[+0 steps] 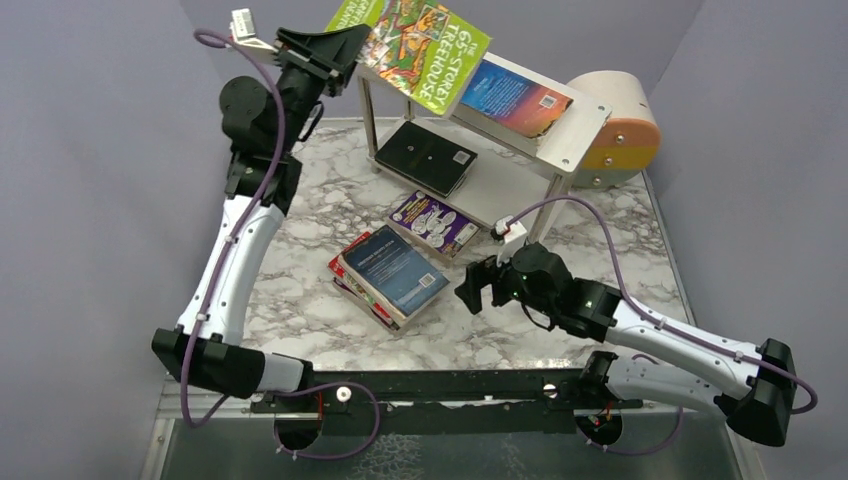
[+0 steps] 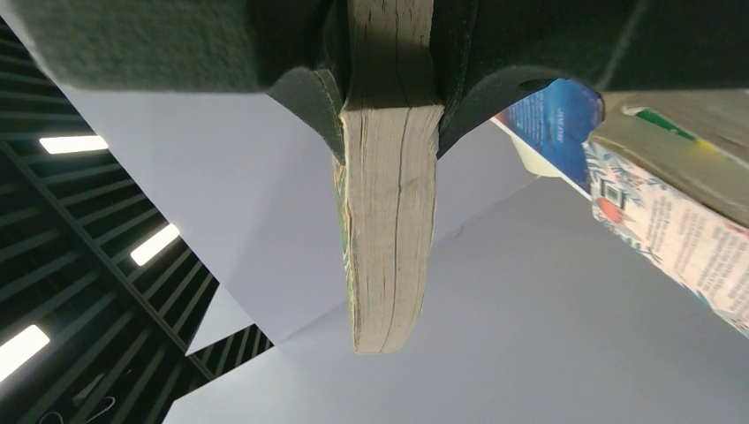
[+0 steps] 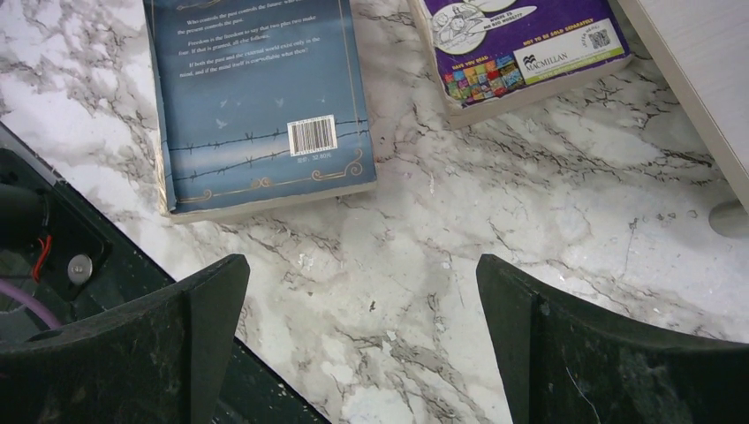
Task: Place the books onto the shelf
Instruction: Place the book on the shelf.
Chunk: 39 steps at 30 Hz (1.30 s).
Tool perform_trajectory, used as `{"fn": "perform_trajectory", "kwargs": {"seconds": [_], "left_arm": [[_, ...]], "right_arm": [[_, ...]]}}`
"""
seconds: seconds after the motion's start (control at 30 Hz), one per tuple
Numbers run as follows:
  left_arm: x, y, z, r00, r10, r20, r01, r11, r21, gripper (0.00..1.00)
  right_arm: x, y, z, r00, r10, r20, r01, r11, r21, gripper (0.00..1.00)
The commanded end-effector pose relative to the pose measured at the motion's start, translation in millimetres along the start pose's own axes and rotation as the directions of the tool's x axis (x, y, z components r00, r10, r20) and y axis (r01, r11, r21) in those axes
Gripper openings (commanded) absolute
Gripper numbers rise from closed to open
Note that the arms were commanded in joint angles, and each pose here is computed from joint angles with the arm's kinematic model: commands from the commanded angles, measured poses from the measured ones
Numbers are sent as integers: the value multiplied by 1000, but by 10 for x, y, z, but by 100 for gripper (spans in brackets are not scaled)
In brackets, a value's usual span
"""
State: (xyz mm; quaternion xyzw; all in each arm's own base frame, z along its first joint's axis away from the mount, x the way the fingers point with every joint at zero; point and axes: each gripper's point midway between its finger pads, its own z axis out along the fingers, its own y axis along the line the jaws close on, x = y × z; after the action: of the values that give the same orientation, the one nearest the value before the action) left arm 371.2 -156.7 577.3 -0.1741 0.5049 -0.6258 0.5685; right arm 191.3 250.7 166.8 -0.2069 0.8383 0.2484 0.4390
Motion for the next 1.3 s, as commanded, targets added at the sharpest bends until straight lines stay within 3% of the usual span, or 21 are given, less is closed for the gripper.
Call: {"fn": "perform_trajectory", "kwargs": {"seconds": [0.0,0.63,1.27], "left_arm": [[41,-245,303,987,-4,162,4,1000,3,0],[1434,43,1059,991,-100,84,108,989,-100,0],[1613,314,1001,994,-99,49,108,966,-236,0]], "right_arm": [[46,-73,-97,1000,20,10,-20,999,28,100],[138,-180,-354,996,77,48,-78,996,33,100],[166,-182,-376,993,97,63,-98,995,20,100]]}}
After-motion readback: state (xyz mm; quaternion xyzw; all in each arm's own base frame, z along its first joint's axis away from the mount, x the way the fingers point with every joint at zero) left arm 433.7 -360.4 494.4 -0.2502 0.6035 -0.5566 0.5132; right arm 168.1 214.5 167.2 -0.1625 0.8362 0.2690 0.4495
